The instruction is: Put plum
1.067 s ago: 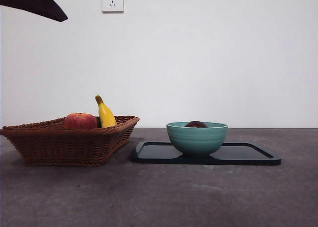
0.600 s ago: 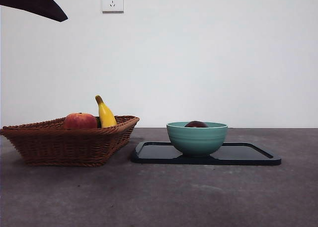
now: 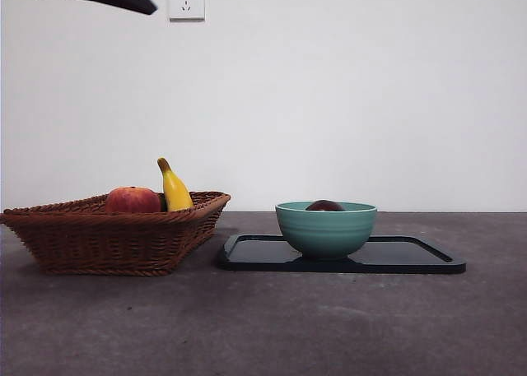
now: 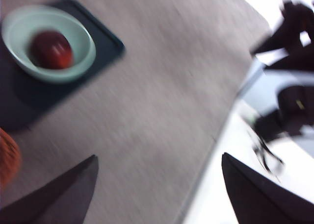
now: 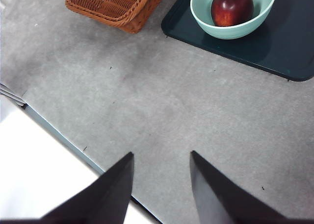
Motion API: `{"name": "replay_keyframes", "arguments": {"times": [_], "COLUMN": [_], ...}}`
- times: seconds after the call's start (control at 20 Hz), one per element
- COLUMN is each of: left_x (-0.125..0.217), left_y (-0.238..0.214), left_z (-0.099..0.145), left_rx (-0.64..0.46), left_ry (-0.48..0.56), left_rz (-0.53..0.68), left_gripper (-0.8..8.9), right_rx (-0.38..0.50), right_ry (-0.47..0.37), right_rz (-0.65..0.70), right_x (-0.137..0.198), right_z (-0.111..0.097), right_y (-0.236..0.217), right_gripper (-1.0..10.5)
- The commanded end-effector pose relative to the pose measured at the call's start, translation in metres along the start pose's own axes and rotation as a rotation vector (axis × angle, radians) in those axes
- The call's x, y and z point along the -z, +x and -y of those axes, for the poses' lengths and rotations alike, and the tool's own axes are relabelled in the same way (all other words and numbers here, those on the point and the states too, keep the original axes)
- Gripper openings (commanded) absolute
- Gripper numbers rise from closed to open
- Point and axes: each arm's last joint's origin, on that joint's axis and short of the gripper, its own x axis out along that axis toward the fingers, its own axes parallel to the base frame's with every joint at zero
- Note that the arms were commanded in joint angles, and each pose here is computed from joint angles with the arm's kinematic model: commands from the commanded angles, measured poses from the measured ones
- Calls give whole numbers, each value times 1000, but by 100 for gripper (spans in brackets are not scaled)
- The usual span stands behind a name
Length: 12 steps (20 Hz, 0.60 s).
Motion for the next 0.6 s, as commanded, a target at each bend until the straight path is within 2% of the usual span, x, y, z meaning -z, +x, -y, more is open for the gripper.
{"name": "replay_keyframes", "arguments": {"times": [0.05, 0.45, 0.6], "left_x": [-14, -67, -92], "left_y": [7, 38, 69], "left_z": [-1, -9, -19], "left_rx": [-57, -112, -128], "left_ry": [-67, -67, -67], "left_rz": [60, 83, 59], "left_gripper": [406, 406, 406], "right_rx": [-9, -9, -9], "right_ry": [-10, -13, -13], "right_rz": [10, 17, 17], "right_x": [-3, -3, -3], "right_z": [-1, -1, -1], "right_y": [-1, -1, -1], "right_gripper": [182, 182, 182]}}
